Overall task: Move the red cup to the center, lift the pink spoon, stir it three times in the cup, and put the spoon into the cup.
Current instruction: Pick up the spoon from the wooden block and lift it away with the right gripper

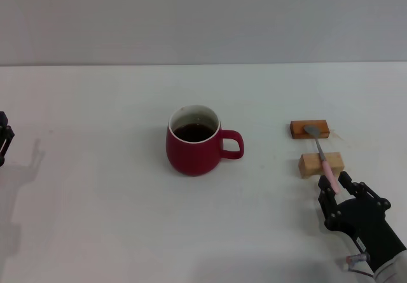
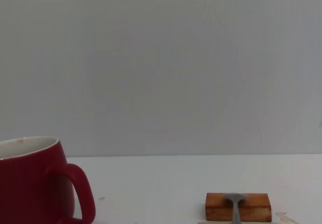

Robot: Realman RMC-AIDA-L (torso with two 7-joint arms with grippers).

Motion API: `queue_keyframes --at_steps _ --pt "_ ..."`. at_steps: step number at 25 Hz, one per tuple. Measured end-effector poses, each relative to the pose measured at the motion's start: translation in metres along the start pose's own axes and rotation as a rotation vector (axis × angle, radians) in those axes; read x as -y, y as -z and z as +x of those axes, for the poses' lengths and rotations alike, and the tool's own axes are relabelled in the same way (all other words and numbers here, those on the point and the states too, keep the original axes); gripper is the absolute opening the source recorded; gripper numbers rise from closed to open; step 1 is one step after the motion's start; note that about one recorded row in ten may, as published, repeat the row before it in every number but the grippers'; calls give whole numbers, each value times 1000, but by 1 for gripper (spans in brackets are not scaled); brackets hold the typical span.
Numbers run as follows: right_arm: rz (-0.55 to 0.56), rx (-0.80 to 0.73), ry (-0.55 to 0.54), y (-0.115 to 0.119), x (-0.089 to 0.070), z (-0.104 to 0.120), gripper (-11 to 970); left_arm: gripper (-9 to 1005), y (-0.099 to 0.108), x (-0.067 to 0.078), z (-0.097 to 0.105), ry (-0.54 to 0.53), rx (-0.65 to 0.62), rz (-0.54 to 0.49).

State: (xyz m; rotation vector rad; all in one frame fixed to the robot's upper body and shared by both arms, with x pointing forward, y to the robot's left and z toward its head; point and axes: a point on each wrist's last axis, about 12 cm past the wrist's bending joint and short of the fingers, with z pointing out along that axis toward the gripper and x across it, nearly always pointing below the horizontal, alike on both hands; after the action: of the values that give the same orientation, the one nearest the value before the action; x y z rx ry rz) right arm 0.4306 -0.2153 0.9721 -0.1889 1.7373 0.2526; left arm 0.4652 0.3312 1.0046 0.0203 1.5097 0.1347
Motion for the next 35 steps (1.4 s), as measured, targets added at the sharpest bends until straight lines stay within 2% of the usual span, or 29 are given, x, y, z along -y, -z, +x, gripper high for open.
queue_keyframes --at_steps 14,19,28,35 --pt "31 3 -15 0 3 0 345 840 2 -1 0 -2 8 -4" --pt "48 1 -23 0 5 0 164 840 3 -2 0 -5 4 -6" --pt "51 -28 -25 -1 5 3 162 840 4 -3 1 -7 3 -6" --pt "44 16 -20 3 3 -2 160 840 4 -2 1 -8 3 -2"
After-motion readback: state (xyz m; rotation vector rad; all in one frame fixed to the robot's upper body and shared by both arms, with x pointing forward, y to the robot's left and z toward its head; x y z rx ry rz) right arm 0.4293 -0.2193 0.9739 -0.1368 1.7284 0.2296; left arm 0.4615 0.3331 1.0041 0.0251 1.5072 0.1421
